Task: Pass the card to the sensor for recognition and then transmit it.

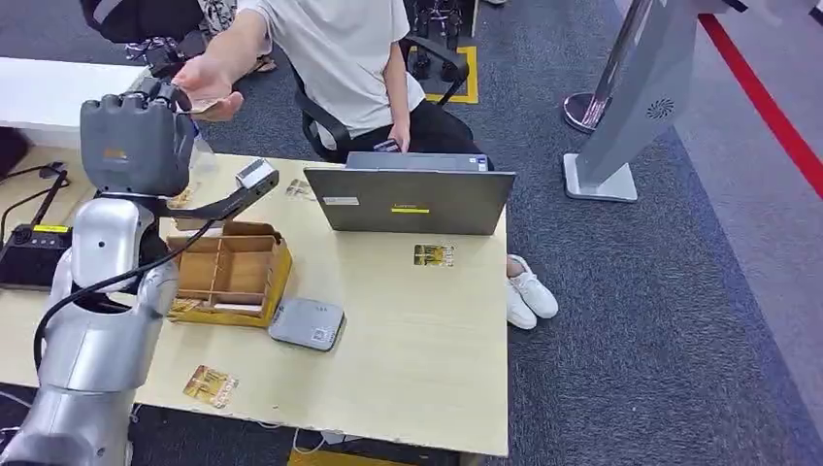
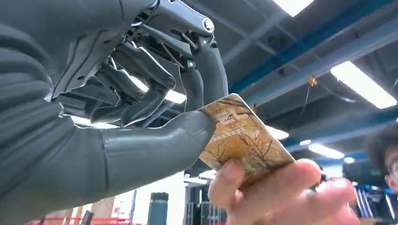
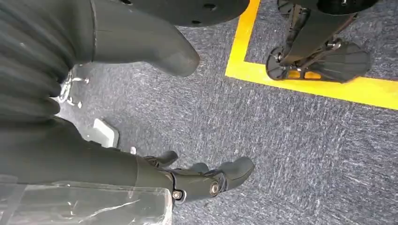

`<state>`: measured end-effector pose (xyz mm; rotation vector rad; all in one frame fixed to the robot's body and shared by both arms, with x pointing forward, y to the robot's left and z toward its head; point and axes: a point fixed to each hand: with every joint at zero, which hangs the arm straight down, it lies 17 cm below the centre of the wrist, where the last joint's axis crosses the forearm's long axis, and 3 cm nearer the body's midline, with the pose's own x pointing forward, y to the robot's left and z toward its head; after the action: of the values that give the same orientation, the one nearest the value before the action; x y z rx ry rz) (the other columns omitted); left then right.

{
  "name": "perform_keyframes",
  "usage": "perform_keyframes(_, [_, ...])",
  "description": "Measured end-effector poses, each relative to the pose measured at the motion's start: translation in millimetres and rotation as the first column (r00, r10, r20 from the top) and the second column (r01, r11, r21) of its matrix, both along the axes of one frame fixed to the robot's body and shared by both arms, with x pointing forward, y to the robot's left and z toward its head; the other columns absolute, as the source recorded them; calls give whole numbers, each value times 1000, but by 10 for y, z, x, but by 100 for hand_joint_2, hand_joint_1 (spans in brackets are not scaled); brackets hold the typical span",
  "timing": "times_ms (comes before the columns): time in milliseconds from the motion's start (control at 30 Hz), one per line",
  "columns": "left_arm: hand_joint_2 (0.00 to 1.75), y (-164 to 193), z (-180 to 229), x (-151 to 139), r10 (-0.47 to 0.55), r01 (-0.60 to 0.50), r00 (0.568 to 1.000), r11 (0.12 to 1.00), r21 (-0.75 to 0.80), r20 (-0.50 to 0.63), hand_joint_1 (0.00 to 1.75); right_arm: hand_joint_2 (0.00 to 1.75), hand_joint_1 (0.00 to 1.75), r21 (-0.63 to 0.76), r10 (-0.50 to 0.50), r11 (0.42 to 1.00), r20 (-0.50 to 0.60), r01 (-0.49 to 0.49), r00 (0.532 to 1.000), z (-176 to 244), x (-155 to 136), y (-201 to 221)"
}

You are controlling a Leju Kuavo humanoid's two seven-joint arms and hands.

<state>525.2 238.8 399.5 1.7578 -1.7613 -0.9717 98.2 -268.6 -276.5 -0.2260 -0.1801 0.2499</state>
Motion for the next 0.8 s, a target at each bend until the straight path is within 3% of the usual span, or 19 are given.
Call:
perform_keyframes(33, [175,2,-7,23,1,-1,1000,1000,-5,-7,0,175,0,1,1,1000,-1,-1,1000,0,-3,3])
perform_keyframes(367, [175,148,-203,169,29,-31,997,999,-35,-75,0,175,0,4,0,1000,-5,0,1000,-2,-17,25])
perform_keyframes(567, [175,292,-336,115,12,-18,997,996,-87,-73,0,175,0,7,-20,1000,-2,20,1000,-3,-23,24])
perform_keyframes(800, [175,1293,-589,-221,34,-44,998,977,-207,-50,0,175,0,10,-77,997,10,77,997,-12,-85,5])
